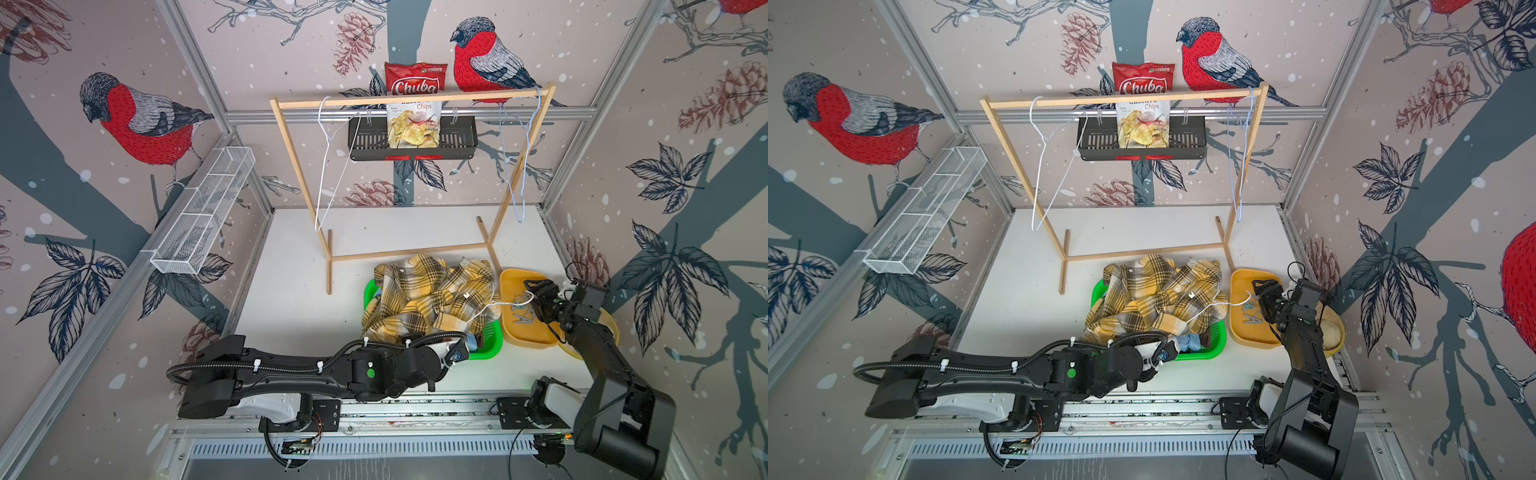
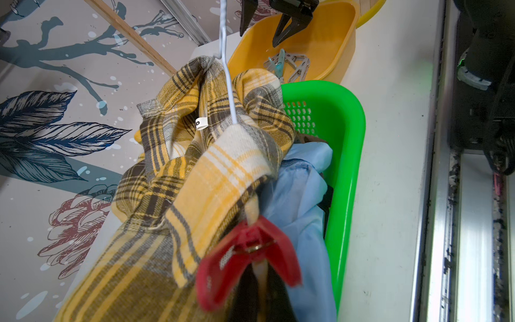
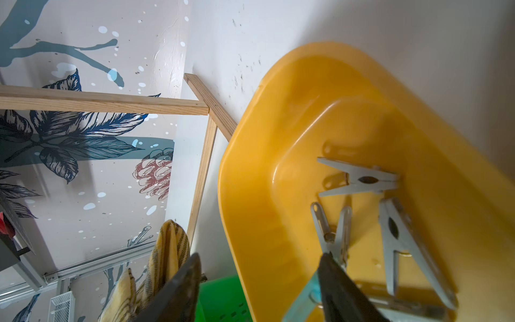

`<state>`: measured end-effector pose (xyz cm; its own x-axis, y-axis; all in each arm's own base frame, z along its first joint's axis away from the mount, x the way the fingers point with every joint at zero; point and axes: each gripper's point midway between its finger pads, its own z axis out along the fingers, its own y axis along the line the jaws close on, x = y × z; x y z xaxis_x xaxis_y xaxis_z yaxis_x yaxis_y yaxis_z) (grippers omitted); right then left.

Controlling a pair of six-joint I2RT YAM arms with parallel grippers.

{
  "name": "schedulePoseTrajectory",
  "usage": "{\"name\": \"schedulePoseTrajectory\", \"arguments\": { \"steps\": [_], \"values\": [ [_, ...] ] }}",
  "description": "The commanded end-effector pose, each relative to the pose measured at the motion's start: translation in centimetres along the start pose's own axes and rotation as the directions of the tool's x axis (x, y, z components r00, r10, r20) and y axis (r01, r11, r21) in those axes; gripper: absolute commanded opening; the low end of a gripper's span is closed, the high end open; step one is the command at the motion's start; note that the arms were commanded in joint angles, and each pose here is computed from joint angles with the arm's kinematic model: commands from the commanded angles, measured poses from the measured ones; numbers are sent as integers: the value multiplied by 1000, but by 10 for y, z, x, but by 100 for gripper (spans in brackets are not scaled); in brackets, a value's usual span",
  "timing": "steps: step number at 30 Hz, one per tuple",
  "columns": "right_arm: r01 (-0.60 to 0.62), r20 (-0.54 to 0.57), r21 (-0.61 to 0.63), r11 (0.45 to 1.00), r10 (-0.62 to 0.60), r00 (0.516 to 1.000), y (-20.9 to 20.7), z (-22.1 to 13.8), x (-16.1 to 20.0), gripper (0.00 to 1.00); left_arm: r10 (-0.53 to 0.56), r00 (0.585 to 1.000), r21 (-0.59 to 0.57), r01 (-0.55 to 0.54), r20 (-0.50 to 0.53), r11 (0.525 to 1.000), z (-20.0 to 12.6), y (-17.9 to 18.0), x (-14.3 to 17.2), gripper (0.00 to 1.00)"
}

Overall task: Remove the clothespins securing long-sleeve shirts to the hanger
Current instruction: Place the clamp in the storage box, then place the hanger in the bin.

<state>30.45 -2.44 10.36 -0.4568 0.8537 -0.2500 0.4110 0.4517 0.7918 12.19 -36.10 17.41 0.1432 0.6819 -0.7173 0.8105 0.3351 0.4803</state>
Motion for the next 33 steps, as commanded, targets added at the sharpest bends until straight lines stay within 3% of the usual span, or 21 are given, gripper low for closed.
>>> {"name": "schedulePoseTrajectory", "arguments": {
  "steps": [1,11,17,19,28,33],
  "values": [
    [65,40,16,998,-65,997,3,-9,-4,83,-41,999,37,42,-26,998,2,-6,5,0],
    [211,114,33,977,-213,970,27,-60,4,95,-65,997,87,69,-46,994,18,-18,-1,1],
    [222,140,44,974,-226,964,22,-71,12,99,-86,996,113,88,-26,990,7,-17,-1,53],
    [202,116,20,979,-203,972,21,-66,16,100,-95,995,136,96,-16,986,0,-18,-4,64],
    [185,98,-19,983,-182,978,24,-57,17,100,-195,978,236,172,77,956,-43,-8,-28,78],
    [220,89,-33,975,-216,972,34,-58,20,99,-323,926,183,289,196,940,-62,34,-55,84]
  ]
}}
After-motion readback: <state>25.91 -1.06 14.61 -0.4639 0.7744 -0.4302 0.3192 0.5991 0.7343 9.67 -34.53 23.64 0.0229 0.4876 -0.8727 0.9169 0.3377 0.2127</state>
